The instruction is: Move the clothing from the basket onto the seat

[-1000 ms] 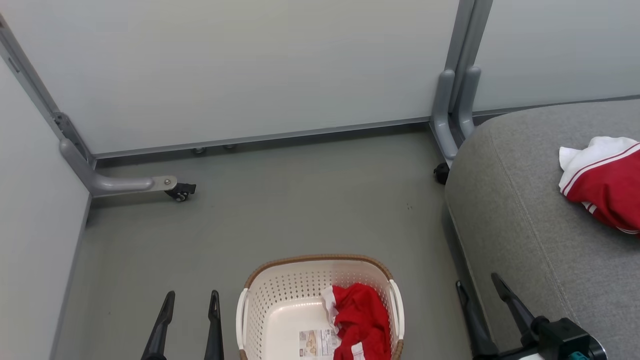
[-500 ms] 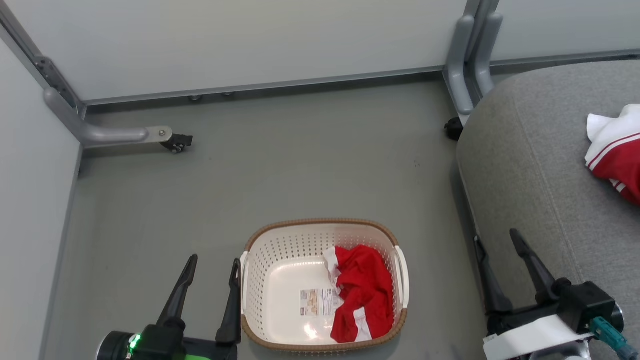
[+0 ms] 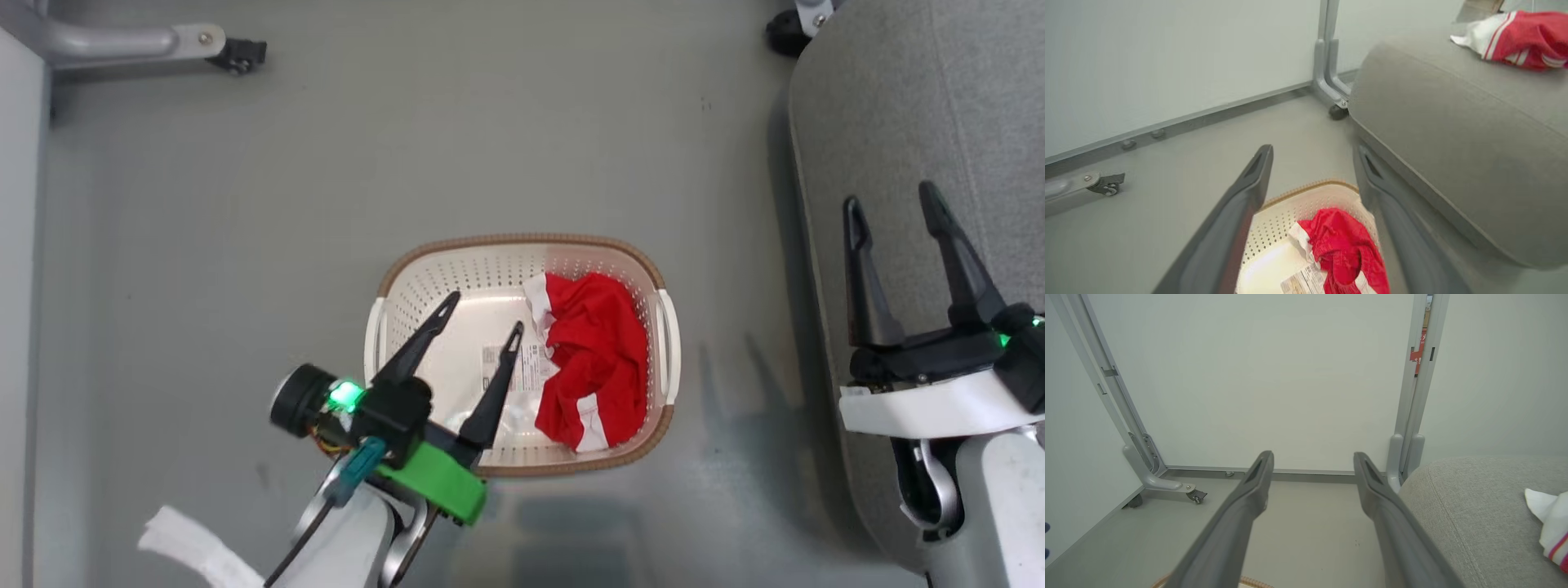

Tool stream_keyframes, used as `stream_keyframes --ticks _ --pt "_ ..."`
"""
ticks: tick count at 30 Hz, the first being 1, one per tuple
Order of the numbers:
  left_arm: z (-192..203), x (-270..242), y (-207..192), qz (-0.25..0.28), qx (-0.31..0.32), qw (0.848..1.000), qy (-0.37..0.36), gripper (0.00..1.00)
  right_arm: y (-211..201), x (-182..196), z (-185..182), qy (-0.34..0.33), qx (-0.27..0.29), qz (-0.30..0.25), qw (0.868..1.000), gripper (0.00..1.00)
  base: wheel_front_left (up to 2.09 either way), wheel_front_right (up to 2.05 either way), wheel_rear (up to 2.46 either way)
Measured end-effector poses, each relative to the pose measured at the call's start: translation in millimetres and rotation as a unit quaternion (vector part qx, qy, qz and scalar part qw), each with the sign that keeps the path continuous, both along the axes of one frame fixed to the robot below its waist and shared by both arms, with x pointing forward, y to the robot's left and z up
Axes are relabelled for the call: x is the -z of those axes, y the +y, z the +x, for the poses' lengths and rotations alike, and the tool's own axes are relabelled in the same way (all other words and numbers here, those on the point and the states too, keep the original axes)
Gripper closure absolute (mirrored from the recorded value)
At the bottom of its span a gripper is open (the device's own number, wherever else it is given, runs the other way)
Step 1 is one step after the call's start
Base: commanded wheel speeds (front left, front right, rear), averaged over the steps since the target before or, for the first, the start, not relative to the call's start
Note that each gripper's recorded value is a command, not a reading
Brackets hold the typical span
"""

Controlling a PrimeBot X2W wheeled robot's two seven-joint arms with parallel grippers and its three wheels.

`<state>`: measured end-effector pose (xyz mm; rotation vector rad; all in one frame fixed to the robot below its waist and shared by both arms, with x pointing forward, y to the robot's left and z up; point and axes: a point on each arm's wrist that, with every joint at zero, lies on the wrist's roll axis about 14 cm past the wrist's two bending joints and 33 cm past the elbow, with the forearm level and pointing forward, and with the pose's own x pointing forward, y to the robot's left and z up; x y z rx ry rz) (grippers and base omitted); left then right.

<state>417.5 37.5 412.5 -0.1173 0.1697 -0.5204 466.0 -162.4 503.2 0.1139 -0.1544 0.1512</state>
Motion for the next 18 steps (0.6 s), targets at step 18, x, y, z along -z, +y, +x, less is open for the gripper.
stream_keyframes --ticks 18 --pt "-8 196 -73 0.134 0.3 0.929 0.173 0.0 -16 89 58 0.052 0.022 -0.023 0.998 0.0 0.0 0.0 0.0"
